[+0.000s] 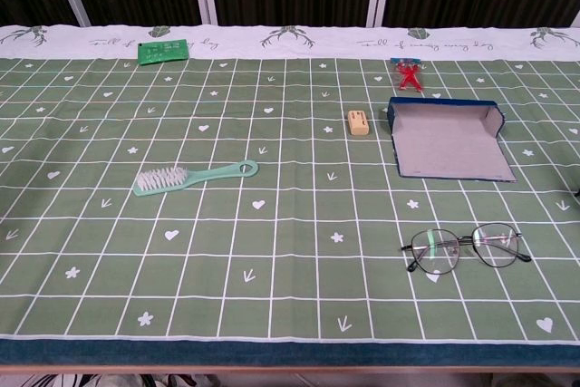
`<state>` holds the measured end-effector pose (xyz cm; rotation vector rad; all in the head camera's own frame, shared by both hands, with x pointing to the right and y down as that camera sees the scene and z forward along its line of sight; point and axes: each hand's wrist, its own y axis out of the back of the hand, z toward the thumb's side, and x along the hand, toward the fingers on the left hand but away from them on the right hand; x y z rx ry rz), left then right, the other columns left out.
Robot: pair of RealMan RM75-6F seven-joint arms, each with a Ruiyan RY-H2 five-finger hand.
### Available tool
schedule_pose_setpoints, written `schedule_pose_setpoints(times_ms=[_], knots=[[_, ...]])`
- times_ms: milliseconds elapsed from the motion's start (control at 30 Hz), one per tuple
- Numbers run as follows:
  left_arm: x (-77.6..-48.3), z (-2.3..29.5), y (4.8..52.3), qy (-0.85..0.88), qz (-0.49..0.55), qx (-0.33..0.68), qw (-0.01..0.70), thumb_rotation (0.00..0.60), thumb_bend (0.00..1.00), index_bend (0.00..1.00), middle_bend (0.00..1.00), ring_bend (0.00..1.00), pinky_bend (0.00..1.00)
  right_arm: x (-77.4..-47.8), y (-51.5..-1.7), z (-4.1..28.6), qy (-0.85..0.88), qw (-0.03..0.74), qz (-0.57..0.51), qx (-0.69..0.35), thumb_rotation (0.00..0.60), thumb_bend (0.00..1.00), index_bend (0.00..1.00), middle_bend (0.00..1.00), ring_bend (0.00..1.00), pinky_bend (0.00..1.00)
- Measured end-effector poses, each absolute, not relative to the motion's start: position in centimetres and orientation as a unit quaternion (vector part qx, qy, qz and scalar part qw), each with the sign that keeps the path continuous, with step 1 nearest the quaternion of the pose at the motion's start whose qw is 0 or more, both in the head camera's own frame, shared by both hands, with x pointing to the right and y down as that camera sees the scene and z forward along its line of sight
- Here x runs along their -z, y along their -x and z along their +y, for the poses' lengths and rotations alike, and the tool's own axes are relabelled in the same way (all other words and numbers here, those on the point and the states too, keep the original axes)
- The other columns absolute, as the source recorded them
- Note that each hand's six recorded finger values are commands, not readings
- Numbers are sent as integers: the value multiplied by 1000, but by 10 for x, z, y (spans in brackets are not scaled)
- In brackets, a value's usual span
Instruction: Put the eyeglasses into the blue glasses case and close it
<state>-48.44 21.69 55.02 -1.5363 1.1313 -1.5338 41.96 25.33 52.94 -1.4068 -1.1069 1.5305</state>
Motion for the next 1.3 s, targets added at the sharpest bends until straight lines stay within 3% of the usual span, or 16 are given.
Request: schedule_pose_setpoints(times_ms=[767,1067,1300], knots=[[-552,218,483,591,430,592,340,600,357,19,0,0,0,-532,-417,256,568,360,-425,-606,600,145,4,0,42,137],[-553,219,483,591,432,592,336,600,356,19,0,0,0,-533,-411,253,586,360,-439,-578,600,145,143,0,40,137],[-554,219,483,590,433,595,332,600,357,19,0,0,0,-544,-401,250,640,317,-435,-547,600,145,188,0,40,137]])
